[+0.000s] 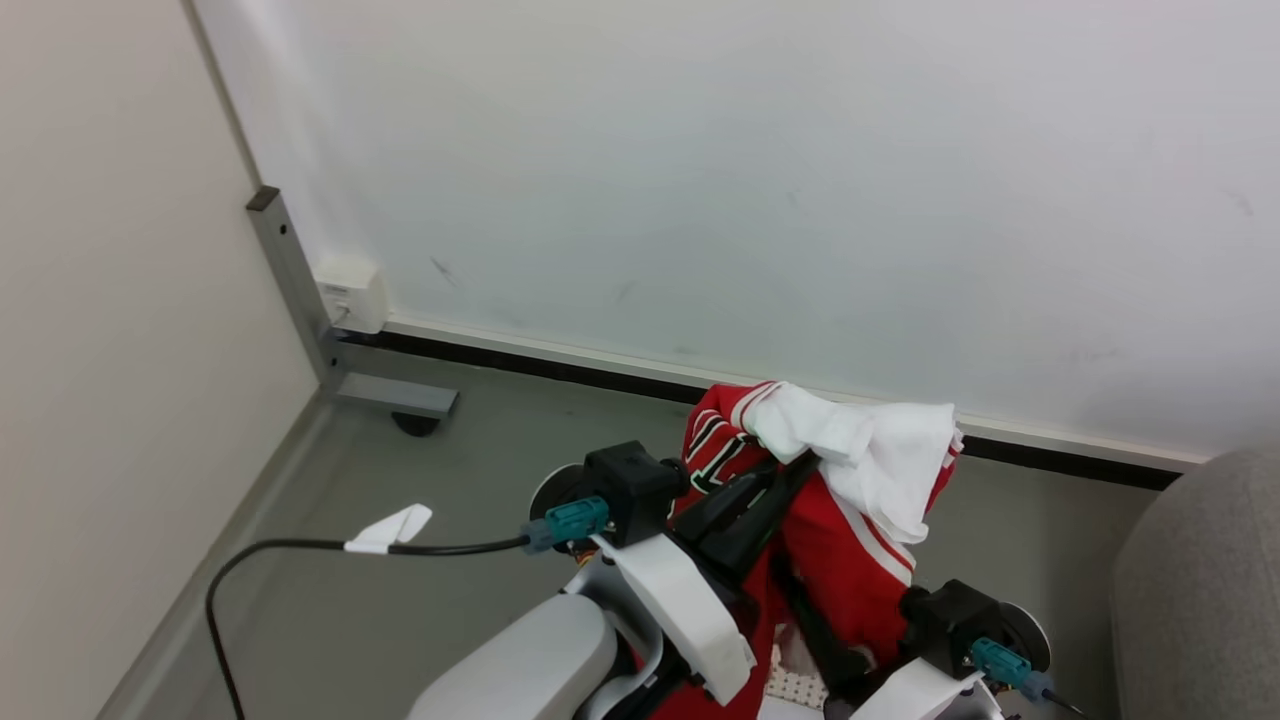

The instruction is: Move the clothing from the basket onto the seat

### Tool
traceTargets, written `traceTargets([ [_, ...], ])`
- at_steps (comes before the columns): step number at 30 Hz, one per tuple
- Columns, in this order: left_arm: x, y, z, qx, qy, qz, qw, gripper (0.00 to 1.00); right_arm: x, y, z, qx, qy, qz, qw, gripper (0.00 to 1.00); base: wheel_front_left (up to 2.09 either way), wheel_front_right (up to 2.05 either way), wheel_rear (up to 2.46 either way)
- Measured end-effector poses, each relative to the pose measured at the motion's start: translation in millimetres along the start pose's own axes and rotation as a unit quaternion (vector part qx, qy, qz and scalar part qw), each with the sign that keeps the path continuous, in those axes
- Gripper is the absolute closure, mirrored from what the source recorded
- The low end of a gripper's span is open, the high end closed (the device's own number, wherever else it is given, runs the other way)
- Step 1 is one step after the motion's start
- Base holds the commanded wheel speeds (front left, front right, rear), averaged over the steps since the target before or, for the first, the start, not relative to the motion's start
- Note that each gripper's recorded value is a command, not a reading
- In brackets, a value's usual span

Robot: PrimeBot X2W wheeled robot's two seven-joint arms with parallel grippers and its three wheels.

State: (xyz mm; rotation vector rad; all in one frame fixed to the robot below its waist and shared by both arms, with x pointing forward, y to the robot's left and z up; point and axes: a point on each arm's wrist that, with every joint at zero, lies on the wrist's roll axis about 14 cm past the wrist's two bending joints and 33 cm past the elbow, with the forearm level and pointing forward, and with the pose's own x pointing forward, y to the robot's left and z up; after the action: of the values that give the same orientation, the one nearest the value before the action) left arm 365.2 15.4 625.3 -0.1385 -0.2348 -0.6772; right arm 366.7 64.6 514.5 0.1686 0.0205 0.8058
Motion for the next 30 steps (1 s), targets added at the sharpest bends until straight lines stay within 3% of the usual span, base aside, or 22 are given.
traceTargets([
  [15,-7,13,1,0.004,0.001,0.025,1.000,1.00,3,8,5,0.007,-0.010,0.008,1.000,1.00,0.00,0.00,0.00],
  [26,-6,18,-22,-0.010,0.025,0.029,0.999,0.98,-8,-19,28,0.018,-0.051,-0.038,0.998,1.00,0.00,0.00,0.00],
  [27,-6,15,-25,-0.014,0.029,0.026,0.999,0.42,-10,-24,31,0.019,-0.057,-0.046,0.997,1.00,0.00,0.00,0.00],
  [28,-5,13,-28,-0.016,0.031,0.021,0.999,0.00,-13,-29,34,0.019,-0.063,-0.054,0.996,1.00,0.00,0.00,0.00],
  [30,-2,6,-32,-0.021,0.033,0.009,0.999,0.00,-19,-41,40,0.019,-0.073,-0.073,0.994,1.00,0.00,0.00,0.00],
])
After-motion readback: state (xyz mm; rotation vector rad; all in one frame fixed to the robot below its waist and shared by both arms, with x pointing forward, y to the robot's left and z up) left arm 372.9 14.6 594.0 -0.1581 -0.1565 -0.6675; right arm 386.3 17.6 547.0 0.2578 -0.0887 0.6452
